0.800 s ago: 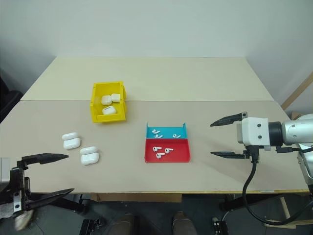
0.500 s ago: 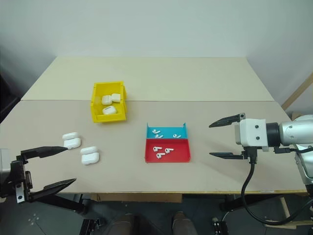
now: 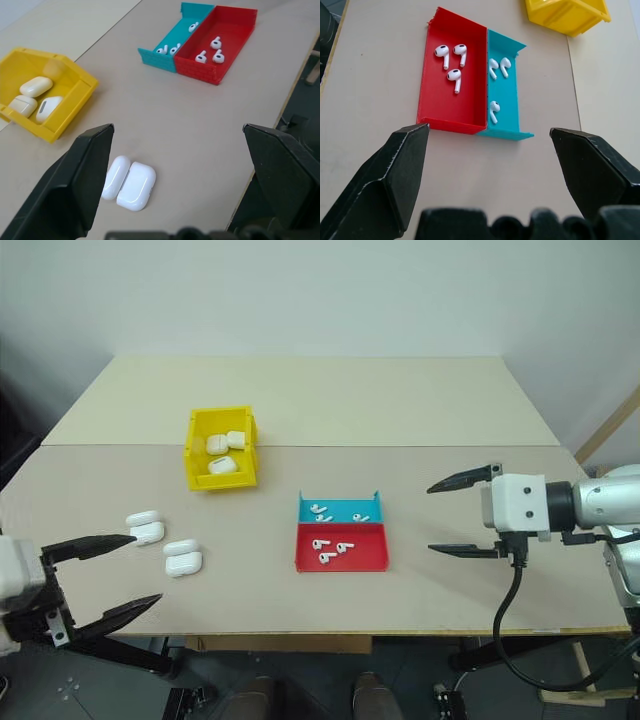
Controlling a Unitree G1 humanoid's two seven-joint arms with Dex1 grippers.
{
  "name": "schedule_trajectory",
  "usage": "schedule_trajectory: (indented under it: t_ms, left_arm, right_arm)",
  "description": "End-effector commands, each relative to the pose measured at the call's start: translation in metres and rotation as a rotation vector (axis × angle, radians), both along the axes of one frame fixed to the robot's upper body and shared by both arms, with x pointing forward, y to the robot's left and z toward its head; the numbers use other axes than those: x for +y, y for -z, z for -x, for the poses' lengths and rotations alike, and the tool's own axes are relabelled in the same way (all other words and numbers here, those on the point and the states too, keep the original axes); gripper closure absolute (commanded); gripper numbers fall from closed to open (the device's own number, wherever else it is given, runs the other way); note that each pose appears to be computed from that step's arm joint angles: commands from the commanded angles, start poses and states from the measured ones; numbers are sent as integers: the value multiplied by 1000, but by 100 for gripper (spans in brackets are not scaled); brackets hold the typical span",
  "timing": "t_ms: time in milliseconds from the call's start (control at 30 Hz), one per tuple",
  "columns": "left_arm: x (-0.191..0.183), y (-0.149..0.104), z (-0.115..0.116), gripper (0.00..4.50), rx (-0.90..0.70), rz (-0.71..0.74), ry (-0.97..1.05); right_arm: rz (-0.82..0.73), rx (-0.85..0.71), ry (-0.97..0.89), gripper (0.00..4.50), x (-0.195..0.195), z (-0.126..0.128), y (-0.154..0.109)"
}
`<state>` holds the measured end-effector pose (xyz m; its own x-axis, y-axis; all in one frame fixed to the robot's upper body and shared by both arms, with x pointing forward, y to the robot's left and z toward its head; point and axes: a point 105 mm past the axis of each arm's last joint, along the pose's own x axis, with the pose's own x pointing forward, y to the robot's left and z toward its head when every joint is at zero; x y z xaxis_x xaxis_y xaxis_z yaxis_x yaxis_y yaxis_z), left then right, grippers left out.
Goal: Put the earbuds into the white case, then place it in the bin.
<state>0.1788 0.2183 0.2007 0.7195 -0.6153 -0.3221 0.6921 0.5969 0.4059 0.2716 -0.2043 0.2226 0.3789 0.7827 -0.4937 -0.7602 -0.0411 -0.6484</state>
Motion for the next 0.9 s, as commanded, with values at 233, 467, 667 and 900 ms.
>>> schedule_trajectory:
  t_ms: [233, 467, 667, 900]
  left_arm:
    - [11, -4, -20, 0, 94, -42, -372]
    - [19, 18, -35, 0, 305, -1, -588]
    - [-10, 29, -41, 0, 432, 198, -770]
    - [-22, 46, -37, 0, 420, 319, -1039]
  right_arm:
    - [20, 1, -8, 4, 1, 6, -5]
    - [21, 37, -4, 4, 4, 6, 2]
    - [26, 44, 5, 4, 4, 2, 0]
    - [38, 56, 14, 4, 2, 2, -1]
